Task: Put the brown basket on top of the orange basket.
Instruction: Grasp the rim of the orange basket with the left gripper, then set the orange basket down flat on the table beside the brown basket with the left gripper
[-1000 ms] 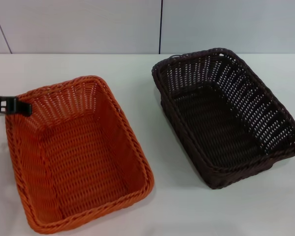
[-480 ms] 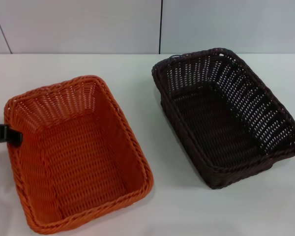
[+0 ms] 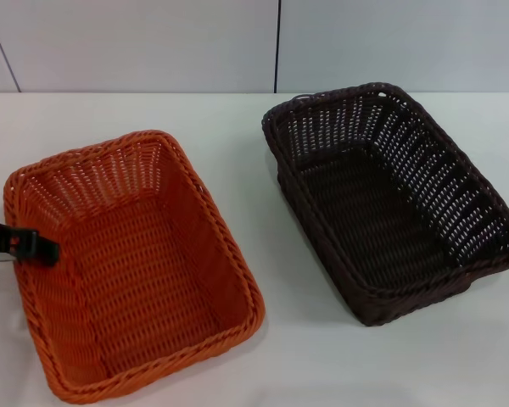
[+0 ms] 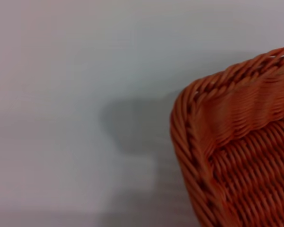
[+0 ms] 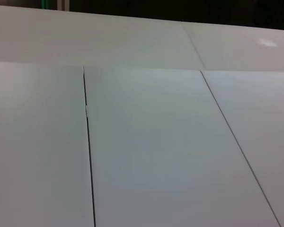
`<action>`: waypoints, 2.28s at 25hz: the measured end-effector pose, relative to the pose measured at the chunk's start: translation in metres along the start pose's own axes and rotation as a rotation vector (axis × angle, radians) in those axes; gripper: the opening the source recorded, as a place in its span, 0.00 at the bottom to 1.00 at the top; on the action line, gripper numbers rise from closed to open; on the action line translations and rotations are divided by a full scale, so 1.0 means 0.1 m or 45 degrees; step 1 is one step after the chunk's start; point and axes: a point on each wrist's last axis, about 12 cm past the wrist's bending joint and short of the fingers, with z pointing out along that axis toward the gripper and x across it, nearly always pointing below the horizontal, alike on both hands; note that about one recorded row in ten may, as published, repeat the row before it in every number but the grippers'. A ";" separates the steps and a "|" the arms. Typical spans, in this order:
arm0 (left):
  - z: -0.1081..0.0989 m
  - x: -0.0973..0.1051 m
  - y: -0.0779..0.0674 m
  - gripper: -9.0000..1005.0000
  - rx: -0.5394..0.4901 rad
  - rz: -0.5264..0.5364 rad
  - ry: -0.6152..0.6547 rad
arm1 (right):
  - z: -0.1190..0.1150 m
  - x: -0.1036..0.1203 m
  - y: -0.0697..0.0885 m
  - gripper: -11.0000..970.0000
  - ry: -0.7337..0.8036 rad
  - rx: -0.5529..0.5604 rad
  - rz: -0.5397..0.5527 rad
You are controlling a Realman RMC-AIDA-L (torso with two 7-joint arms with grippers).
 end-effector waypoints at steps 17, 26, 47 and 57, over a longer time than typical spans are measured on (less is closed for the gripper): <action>0.11 0.04 -0.13 0.75 0.053 0.051 0.056 | 0.00 0.00 0.00 0.86 -0.002 -0.004 0.001; 0.04 0.03 -0.18 0.50 0.064 0.088 0.020 | 0.00 0.00 0.02 0.86 -0.005 -0.020 0.006; -0.24 -0.17 -0.25 0.23 0.088 0.495 -0.150 | -0.02 -0.02 0.01 0.86 -0.012 -0.021 0.005; -0.81 -0.36 -0.27 0.18 0.027 0.802 -0.344 | -0.09 -0.04 0.02 0.86 -0.007 -0.016 0.049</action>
